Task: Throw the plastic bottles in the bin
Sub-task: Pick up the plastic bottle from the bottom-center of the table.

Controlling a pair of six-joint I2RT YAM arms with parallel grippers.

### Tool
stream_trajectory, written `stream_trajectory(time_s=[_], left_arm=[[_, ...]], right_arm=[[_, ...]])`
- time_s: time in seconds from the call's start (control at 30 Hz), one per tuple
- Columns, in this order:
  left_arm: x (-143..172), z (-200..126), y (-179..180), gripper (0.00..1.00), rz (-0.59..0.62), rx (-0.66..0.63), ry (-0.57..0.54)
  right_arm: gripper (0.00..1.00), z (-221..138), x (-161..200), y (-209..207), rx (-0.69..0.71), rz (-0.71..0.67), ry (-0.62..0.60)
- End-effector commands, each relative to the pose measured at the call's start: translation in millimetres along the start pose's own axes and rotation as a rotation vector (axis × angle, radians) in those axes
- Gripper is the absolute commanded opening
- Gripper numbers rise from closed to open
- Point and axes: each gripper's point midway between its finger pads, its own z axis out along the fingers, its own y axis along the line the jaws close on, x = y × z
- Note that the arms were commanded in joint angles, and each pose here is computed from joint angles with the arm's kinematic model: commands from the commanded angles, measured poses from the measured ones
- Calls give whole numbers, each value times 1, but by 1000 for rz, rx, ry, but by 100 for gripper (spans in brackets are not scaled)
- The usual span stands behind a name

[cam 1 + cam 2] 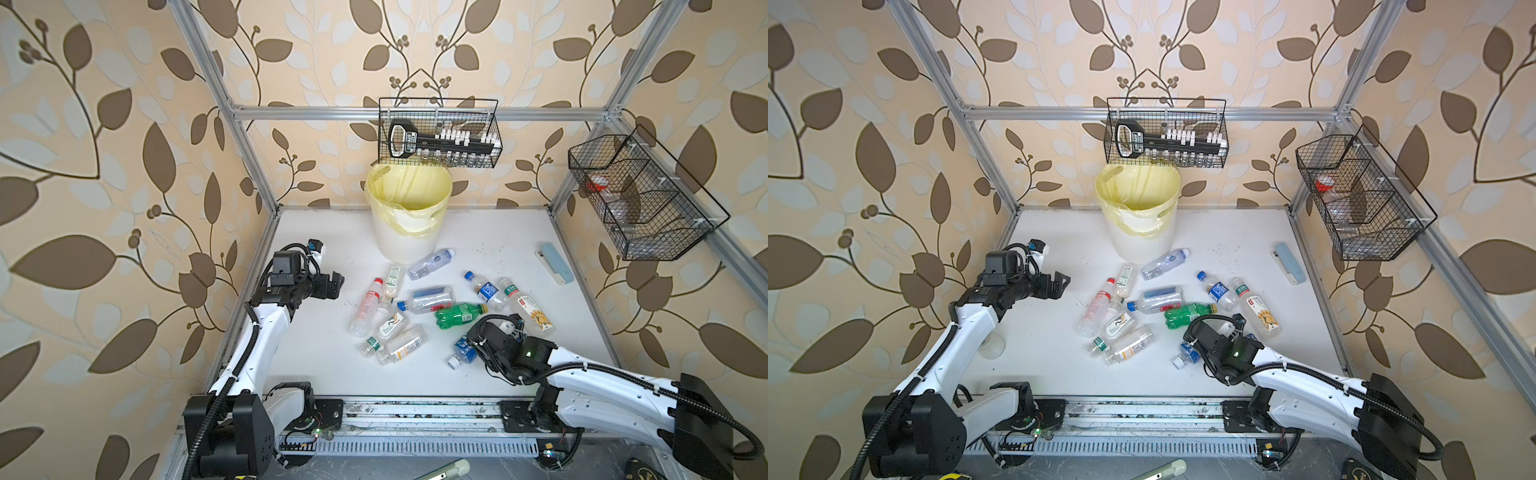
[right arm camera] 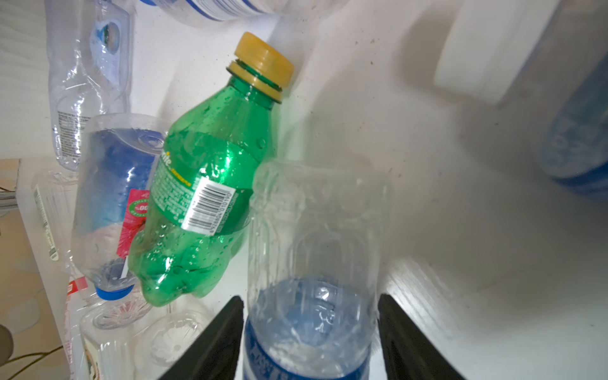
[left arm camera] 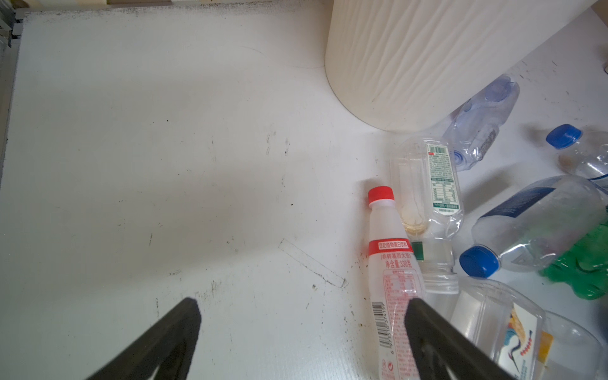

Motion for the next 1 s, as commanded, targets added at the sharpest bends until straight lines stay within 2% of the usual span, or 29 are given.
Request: stream_trajectory(time_s=[0.0,0.1,0.27,0.4,0.47,0.53,0.77,0.97], left_arm=[[-9,-5,-6,99,-6,47,-19],[-9,-7,-10,99,1,70,-25],[-7,-8,-12,99,7,82,-26],[-5,-7,-12,99,6,91,-16],[-5,-7,-11,99,7,90,-14],[-4,-7,-10,99,6,86,-10],[-1,-6,-12,99,12,106,4],[1,-6,-14,99,16,123,16]], right_arm=[[66,8,1,-12,25,16,-5],[70,13,3,-20,33,20,10],[70,18,5,-31,46,18,14],[63,18,5,-35,38,19,16],[50,15,4,-34,30,8,13],[44,11,1,-34,19,-2,7],[42,-7,-10,-30,-30,-50,-23],[42,-19,-12,-10,-83,-126,-19]])
